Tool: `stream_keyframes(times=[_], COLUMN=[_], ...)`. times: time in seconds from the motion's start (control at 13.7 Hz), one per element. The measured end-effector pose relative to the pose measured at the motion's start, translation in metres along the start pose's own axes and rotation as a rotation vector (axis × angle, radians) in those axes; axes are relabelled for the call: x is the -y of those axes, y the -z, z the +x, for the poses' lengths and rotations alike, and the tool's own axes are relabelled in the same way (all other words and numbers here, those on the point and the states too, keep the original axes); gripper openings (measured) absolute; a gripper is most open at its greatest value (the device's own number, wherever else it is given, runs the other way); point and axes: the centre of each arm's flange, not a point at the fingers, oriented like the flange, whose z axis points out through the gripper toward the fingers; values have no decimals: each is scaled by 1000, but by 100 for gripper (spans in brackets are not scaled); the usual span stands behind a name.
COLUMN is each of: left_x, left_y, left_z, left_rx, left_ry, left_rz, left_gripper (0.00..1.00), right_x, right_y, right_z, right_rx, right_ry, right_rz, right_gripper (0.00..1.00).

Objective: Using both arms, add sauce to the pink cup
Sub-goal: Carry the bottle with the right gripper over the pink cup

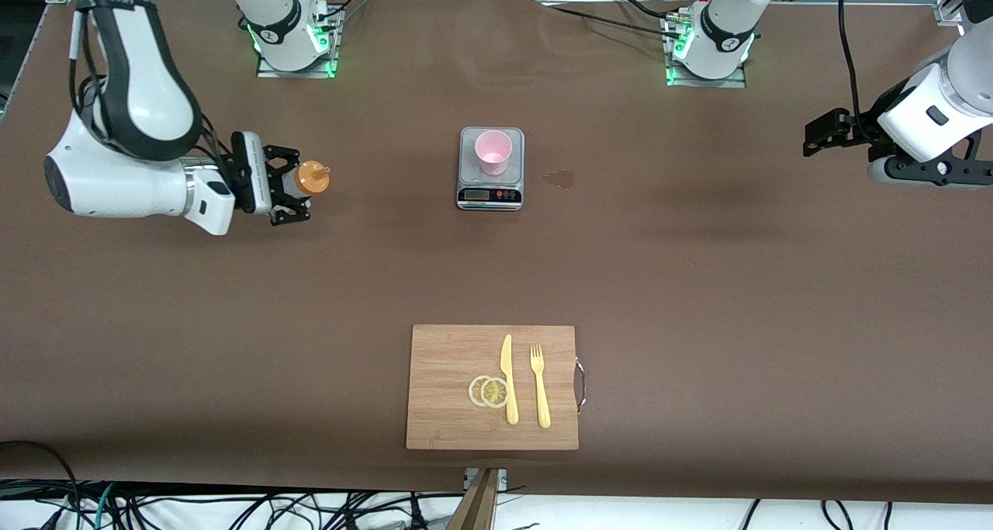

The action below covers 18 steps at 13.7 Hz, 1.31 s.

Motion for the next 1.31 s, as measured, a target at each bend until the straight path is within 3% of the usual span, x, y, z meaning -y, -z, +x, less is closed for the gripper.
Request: stream_keyframes(times=[0.15,0.66,1.31], left_x=[0,0,0], left_y=[0,0,0], left_z=[0,0,0], left_rx=[0,0,0], left_ry=[0,0,0], left_rz=[0,0,0], left_gripper=[100,100,100], right_x=[4,39,57], right_y=[-7,-40,-118], right_z=[16,89,123], right_rx=[61,349,425], right_ry=[-20,-96,-133], right_rz=[11,14,23], right_gripper=[20,20,20])
